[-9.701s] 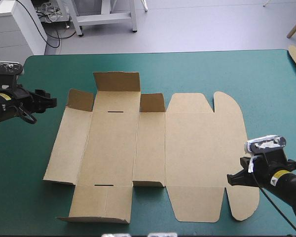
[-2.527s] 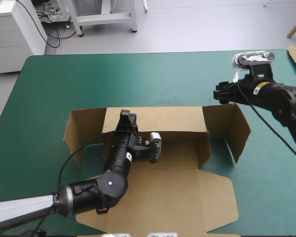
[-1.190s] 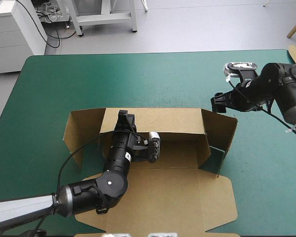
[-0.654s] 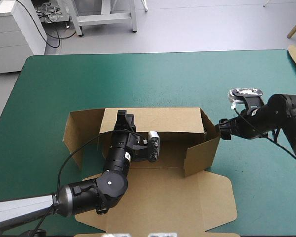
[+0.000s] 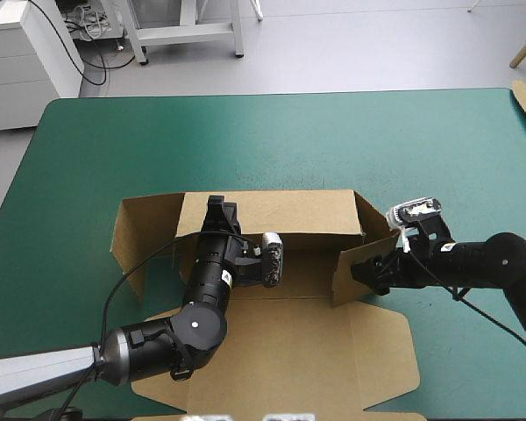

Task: Fold the box

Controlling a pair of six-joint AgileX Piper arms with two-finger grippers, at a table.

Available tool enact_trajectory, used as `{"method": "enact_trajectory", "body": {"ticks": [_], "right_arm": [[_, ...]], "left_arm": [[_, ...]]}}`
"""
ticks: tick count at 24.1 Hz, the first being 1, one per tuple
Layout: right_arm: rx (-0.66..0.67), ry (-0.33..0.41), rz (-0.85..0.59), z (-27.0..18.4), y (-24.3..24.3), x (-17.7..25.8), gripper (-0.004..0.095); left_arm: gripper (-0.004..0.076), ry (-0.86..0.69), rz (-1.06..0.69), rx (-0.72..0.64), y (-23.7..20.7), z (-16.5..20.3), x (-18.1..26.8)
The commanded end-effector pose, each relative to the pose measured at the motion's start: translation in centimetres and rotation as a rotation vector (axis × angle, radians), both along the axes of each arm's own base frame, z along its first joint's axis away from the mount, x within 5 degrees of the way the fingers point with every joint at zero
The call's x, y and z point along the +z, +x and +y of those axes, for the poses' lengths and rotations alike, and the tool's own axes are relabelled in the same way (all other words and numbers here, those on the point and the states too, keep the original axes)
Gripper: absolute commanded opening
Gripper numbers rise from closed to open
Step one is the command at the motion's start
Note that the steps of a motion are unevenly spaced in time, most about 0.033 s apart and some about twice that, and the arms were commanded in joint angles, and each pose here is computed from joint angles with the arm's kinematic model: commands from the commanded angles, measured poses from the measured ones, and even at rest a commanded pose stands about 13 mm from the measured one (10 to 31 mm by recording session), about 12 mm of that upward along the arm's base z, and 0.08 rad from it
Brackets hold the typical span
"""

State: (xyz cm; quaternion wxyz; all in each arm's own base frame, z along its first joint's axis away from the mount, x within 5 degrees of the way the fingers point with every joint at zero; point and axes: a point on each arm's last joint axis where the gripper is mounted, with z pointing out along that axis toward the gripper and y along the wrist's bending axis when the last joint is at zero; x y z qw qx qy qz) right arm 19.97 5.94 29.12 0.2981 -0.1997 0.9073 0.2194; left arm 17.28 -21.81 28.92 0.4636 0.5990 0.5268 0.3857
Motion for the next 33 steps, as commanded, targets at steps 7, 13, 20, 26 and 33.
{"method": "enact_trajectory", "body": {"ticks": [7, 13, 20, 26, 33], "right_arm": [[0.001, 0.051, -0.092, 0.5, -0.1, -0.1, 0.0790], [-0.040, 0.068, -0.186, 2.2, -0.5, -0.5, 0.0791], [-0.091, 0.091, -0.403, 5.2, -2.3, -1.7, 0.0790], [-0.141, 0.130, -0.554, 6.0, -2.4, -1.2, 0.0481], [-0.086, 0.069, -0.603, 6.0, -2.4, -1.2, -0.0006]], "left_arm": [[-0.0008, -0.034, -0.089, 0.009, -0.1, 0.3, 2.1], [-0.0008, -0.034, -0.089, 0.009, -0.1, 0.3, 2.1], [-0.0008, -0.035, -0.087, 0.010, -0.1, 0.3, 2.1], [-0.0008, -0.035, -0.086, 0.008, -0.1, 0.3, 2.0], [-0.0008, -0.035, -0.086, 0.001, -0.1, 0.2, 2.0]]}}
